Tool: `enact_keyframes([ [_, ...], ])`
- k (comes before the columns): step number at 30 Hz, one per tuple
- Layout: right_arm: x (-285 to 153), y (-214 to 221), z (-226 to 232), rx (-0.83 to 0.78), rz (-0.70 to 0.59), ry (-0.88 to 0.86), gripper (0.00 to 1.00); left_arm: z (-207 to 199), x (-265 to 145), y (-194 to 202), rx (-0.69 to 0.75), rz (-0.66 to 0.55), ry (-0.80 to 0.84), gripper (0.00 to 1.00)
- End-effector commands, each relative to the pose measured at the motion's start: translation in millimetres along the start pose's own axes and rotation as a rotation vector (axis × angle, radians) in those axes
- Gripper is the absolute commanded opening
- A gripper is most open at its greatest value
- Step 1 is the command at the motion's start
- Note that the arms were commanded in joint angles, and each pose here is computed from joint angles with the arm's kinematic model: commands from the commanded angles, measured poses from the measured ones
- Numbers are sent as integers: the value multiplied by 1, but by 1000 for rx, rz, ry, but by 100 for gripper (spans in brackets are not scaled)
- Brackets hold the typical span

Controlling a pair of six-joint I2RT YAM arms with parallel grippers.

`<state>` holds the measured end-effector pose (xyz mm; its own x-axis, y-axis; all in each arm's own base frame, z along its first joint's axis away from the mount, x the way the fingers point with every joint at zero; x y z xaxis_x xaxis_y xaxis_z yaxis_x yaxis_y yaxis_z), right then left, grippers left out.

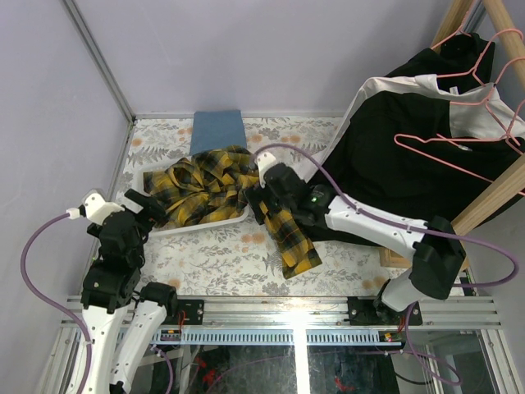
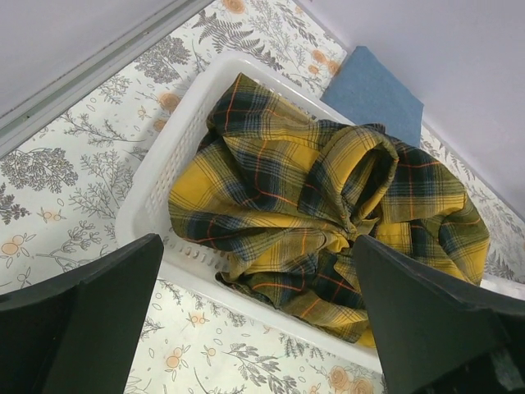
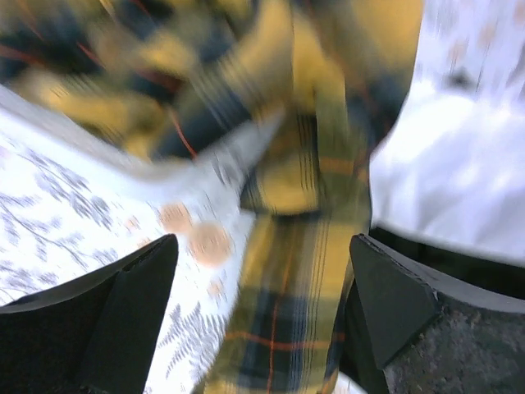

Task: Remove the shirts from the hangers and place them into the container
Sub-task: Place the shirt in the bin, then adjust the shirt in the bin.

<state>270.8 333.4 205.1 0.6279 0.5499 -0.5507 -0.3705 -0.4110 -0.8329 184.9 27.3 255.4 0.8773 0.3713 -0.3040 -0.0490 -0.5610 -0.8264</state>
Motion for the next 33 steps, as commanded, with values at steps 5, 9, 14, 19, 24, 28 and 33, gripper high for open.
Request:
enact_keyframes([
  [5,7,117,-23,84,391,226,91,-7,5,1,16,8,31,100],
  [9,11,141,-18,70,478,216,85,-8,5,2,19,12,31,100],
  [14,15,146,-4,103,462,132,61,-8,6,2,20,12,29,100],
  [19,9,125,0,119,394,100,14,-8,6,2,20,13,30,100],
  [24,-13,62,-3,149,157,75,12,-8,6,2,21,12,30,100],
  [28,-32,9,-1,166,-20,26,16,-8,5,2,20,11,31,100],
  [33,-45,-35,5,192,-147,-27,15,-7,5,2,18,9,31,100],
])
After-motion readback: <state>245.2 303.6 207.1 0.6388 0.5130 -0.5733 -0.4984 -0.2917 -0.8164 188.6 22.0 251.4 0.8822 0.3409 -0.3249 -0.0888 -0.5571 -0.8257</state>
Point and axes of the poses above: each gripper's point midway between its finger pads, its own x axis out along the fingers, its own z axis along the line the jaws close on, y = z × x, the point moved 2 cm from there along -x, back along the fingers, and after that the axes turned 3 degrees about -x, right-handed, at the moved point
